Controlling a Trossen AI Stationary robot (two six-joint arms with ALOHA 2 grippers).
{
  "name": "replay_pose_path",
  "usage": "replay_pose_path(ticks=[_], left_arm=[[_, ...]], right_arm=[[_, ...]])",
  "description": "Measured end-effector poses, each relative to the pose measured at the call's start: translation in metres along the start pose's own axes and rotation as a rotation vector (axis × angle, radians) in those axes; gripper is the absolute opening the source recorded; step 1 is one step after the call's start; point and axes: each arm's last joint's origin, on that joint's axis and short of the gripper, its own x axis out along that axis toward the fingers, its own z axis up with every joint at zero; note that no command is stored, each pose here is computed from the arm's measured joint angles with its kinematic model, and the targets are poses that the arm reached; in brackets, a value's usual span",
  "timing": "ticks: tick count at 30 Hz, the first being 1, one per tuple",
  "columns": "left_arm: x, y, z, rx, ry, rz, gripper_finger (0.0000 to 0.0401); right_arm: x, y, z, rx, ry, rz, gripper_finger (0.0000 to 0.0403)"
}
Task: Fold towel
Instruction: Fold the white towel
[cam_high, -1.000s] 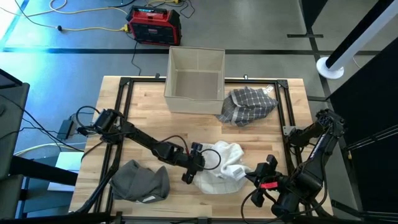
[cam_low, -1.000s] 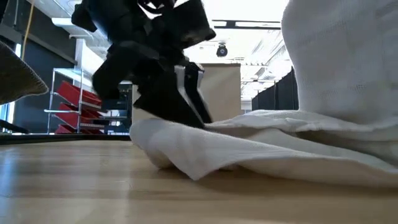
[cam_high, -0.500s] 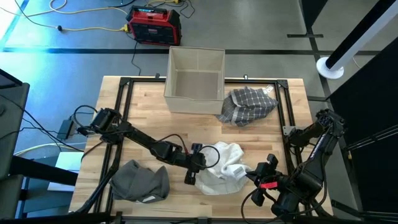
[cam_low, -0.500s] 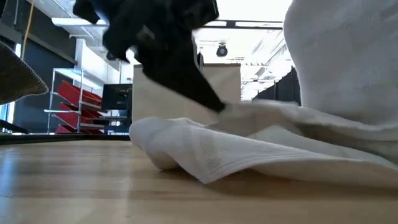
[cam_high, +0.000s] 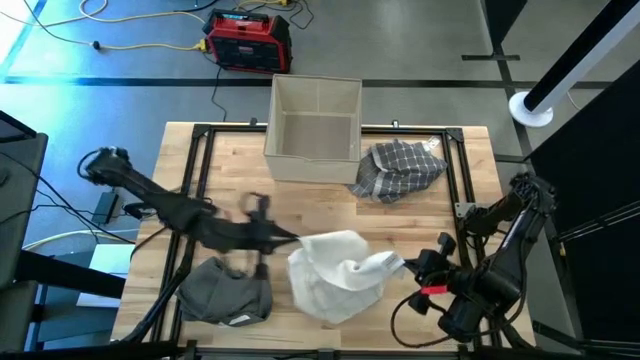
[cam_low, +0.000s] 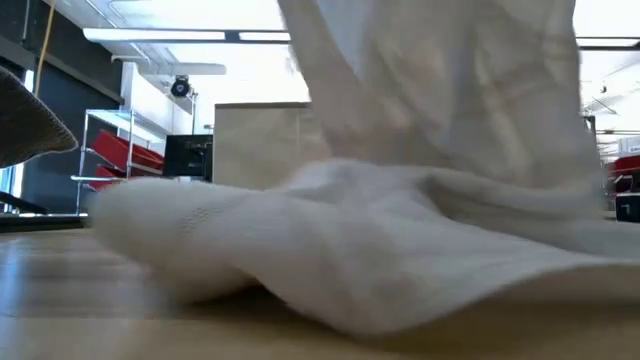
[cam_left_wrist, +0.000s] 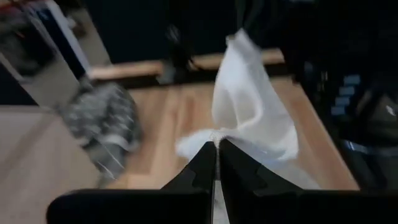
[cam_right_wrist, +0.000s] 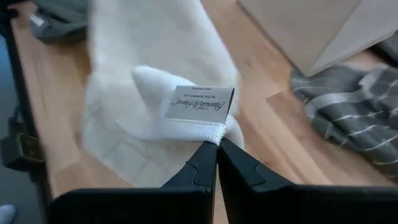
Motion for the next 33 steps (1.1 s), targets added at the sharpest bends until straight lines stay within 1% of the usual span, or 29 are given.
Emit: replay_pose_path(ticks=[3,5,7,9,13,16,18,20,22,24,26,33], left_arm=[[-0.031,0.000,0.010,-0.024,-0.078,0.045,0.0003],[-0.046,-0.002,0.014,-0.053,-0.104,0.066,0.0003],[-0.043,-0.009,0.002,-0.072,-0.017,0.035,0.0003],[-0.041,-0.015,-0.011,-0.093,0.076,0.014,0.0003],[-0.040,-0.024,-0.036,-0.135,0.270,0.010,0.0003],[-0.032,-0.033,-0.062,-0.143,0.449,0.034,0.0003],[-0.023,-0.040,-0.083,-0.127,0.568,0.042,0.0003],[-0.013,-0.045,-0.102,-0.112,0.671,0.049,0.0003],[-0.005,-0.047,-0.120,-0.106,0.758,0.051,0.0003],[0.003,-0.046,-0.136,-0.114,0.844,0.058,0.0003],[0.007,-0.046,-0.145,-0.121,0.906,0.057,0.0003],[0.014,-0.045,-0.144,-0.151,0.901,0.055,0.0003]], right_arm=[[0.005,0.001,-0.003,-0.012,0.059,0.029,0.0000],[0.011,0.003,-0.008,-0.017,0.084,0.046,0.0000],[0.028,0.006,-0.022,0.001,0.083,0.051,0.0000],[0.048,0.011,-0.036,0.048,0.088,0.090,0.0000],[0.092,0.010,-0.058,0.143,0.082,0.155,0.0000],[0.118,-0.001,-0.067,0.216,0.090,0.130,0.0000],[0.127,-0.008,-0.067,0.274,0.138,0.099,0.0001],[0.134,-0.013,-0.068,0.296,0.199,0.090,0.0008],[0.140,-0.017,-0.066,0.338,0.277,0.091,0.0024],[0.146,-0.019,-0.063,0.395,0.355,0.112,0.0048],[0.148,-0.019,-0.061,0.430,0.385,0.138,0.0075],[0.150,-0.012,-0.055,0.522,0.420,0.230,0.0167]])
